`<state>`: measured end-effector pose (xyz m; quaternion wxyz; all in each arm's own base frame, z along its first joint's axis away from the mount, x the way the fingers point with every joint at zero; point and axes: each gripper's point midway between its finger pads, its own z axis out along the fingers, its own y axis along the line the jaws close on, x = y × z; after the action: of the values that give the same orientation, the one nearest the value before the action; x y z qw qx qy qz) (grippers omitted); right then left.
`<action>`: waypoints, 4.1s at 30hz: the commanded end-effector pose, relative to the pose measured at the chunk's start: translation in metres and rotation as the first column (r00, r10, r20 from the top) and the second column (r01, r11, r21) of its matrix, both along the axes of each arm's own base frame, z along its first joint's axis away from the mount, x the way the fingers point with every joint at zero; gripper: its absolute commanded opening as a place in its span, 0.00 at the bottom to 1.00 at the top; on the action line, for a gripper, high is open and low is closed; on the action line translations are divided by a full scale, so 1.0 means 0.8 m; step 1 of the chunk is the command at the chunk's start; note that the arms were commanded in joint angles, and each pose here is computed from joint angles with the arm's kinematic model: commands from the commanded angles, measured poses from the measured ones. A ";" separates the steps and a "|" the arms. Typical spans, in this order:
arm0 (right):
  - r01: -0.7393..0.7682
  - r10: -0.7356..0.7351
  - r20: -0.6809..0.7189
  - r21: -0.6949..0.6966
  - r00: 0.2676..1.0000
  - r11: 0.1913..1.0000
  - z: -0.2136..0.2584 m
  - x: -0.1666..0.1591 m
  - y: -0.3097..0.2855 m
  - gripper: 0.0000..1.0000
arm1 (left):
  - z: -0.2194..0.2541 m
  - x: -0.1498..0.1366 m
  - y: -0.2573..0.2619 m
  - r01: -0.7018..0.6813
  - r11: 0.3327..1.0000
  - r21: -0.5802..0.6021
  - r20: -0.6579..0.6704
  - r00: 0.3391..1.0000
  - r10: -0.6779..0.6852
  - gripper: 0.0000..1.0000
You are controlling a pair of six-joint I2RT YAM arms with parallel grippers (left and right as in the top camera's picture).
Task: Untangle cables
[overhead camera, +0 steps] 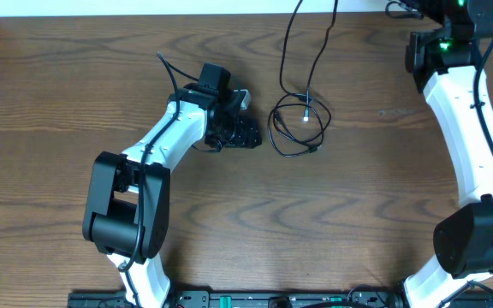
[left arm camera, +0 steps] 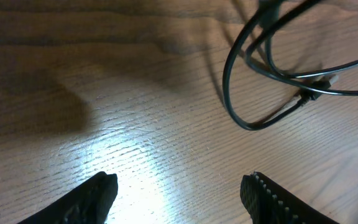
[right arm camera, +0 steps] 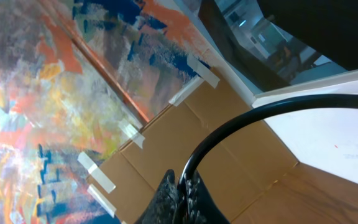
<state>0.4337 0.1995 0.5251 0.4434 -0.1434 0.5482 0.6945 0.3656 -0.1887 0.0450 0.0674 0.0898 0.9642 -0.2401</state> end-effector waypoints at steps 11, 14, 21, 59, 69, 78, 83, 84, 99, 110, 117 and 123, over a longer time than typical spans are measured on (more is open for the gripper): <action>-0.117 0.135 0.120 -0.143 0.984 0.983 -0.010 -0.048 0.055 0.02 | -0.025 0.008 0.051 -0.142 0.966 0.215 0.003 0.989 0.145 0.66; -0.152 0.184 0.126 -0.223 0.975 0.963 -0.035 -0.051 0.062 0.02 | -0.026 0.010 0.056 -0.166 0.962 0.215 -0.003 0.985 0.171 0.65; -0.223 0.209 -0.078 -0.333 0.975 0.916 -0.114 -0.038 0.068 0.01 | -0.026 0.012 0.062 -0.179 0.960 0.216 -0.004 0.983 0.184 0.65; 0.034 0.034 0.249 -0.262 0.968 0.965 -0.018 -0.031 -0.033 0.02 | -0.026 0.012 0.062 -0.179 0.960 0.215 -0.005 0.983 0.184 0.66; 0.104 -0.060 0.166 -0.266 0.984 0.958 -0.029 -0.005 -0.083 0.02 | -0.026 0.012 0.061 -0.178 0.960 0.215 -0.004 0.983 0.183 0.66; 0.034 0.004 0.119 -0.318 0.993 0.948 -0.046 -0.016 -0.097 0.01 | -0.026 0.012 0.061 -0.178 0.960 0.215 -0.004 0.983 0.183 0.66; 0.009 0.032 0.113 -0.345 0.993 0.938 -0.052 -0.022 -0.109 0.01 | -0.026 0.012 0.061 -0.178 0.960 0.215 -0.004 0.983 0.183 0.65; 0.006 0.034 0.108 -0.348 0.994 0.937 -0.054 -0.023 -0.112 0.01 | -0.026 0.012 0.061 -0.178 0.960 0.215 -0.004 0.983 0.183 0.66; -0.024 0.000 -0.069 -0.339 0.998 0.941 -0.080 -0.016 -0.158 0.01 | -0.026 0.012 0.061 -0.178 0.960 0.215 -0.004 0.983 0.183 0.66; 0.019 -0.067 -0.138 -0.319 0.988 0.947 -0.091 -0.005 -0.187 0.01 | -0.026 0.012 0.062 -0.178 0.960 0.215 -0.004 0.983 0.183 0.66; 0.027 -0.091 -0.198 -0.304 0.976 0.952 -0.098 -0.005 -0.206 0.02 | -0.026 0.012 0.062 -0.178 0.960 0.215 -0.004 0.983 0.183 0.66; 0.014 -0.080 -0.206 -0.304 0.975 0.953 -0.099 -0.010 -0.212 0.01 | -0.026 0.012 0.062 -0.178 0.960 0.215 -0.004 0.983 0.183 0.66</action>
<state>0.4319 0.0314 0.4413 0.3661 -0.1055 0.6975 0.6069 0.3766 -0.1436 0.0312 0.0750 0.0100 0.9876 -0.1375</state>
